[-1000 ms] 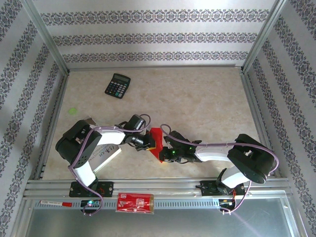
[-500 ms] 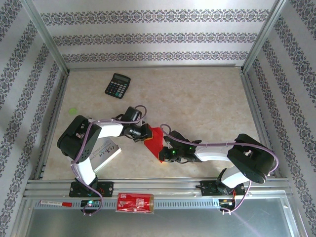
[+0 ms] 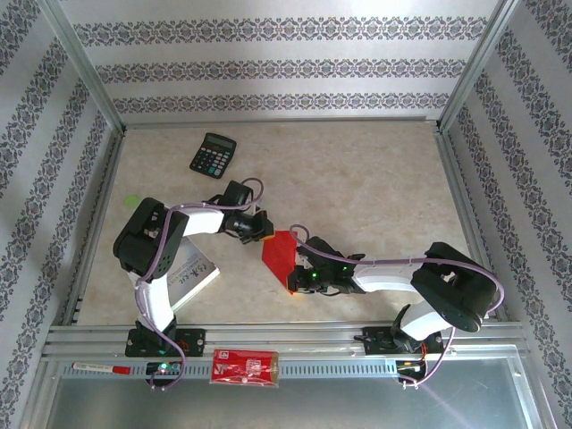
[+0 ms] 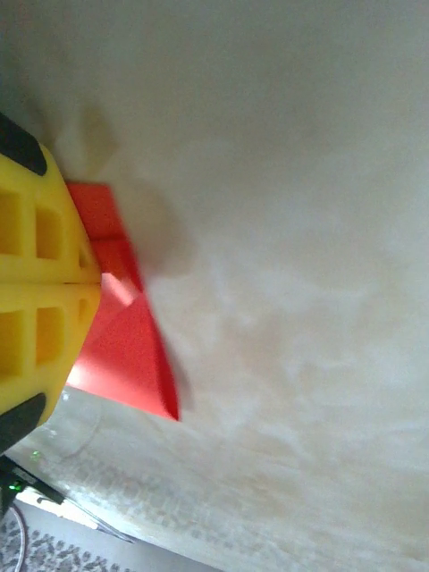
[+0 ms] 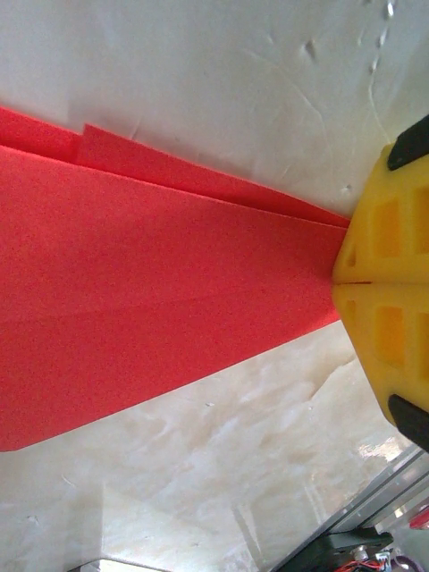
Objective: Fold a paper plane with a square sheet of paper (pick it up from the middle)
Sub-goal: Fourth fold the wing at the center of the table.
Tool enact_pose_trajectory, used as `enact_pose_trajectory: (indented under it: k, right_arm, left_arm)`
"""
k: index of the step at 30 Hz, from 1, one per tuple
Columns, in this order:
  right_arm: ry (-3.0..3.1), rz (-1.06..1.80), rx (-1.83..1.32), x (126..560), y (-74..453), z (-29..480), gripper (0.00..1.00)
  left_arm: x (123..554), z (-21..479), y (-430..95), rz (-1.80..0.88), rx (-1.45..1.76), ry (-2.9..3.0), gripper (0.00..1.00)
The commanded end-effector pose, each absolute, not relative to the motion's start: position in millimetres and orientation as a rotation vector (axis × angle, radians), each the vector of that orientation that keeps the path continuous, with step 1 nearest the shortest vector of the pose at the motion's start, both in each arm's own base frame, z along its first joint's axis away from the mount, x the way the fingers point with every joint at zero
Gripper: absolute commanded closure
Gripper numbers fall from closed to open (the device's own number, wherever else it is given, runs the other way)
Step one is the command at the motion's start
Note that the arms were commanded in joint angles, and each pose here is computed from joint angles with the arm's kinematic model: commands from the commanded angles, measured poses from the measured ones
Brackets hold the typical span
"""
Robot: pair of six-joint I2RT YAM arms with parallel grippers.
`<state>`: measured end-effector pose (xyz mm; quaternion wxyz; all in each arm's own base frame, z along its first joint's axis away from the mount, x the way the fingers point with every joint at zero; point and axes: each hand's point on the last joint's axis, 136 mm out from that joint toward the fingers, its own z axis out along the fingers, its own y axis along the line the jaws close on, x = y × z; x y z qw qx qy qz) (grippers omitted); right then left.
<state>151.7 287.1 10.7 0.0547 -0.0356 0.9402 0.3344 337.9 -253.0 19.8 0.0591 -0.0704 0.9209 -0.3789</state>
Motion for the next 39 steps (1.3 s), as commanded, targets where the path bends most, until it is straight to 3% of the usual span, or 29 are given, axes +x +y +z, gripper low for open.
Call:
enact_pose_trajectory:
  k: [1,10,17,24,29,34,39]
  right_arm:
    - [3.152,0.61,-0.042,106,216,-47,1.0]
    - [3.151,0.606,-0.036,105,213,-47,1.0]
    - [3.134,0.628,-0.076,108,213,-41,1.0]
    - [2.93,0.879,-0.25,139,241,15,1.0]
    - [2.726,1.019,-0.203,172,243,63,0.88]
    - [2.665,1.053,-0.201,192,253,76,0.87]
    - [2.697,1.09,-0.25,193,279,64,0.89]
  left_arm:
    - [362,12,-237,-1.054,-0.237,2.76,0.97]
    - [387,11,-223,-1.047,-0.286,2.724,0.95]
    - [400,47,-214,-1.089,-0.324,2.615,0.84]
    - [359,82,-222,-1.19,-0.285,2.554,0.72]
    - [311,88,-233,-1.221,-0.2,2.587,0.68]
    - [281,83,-274,-1.326,-0.068,2.639,0.74]
    - [283,69,-294,-1.349,-0.029,2.666,0.87]
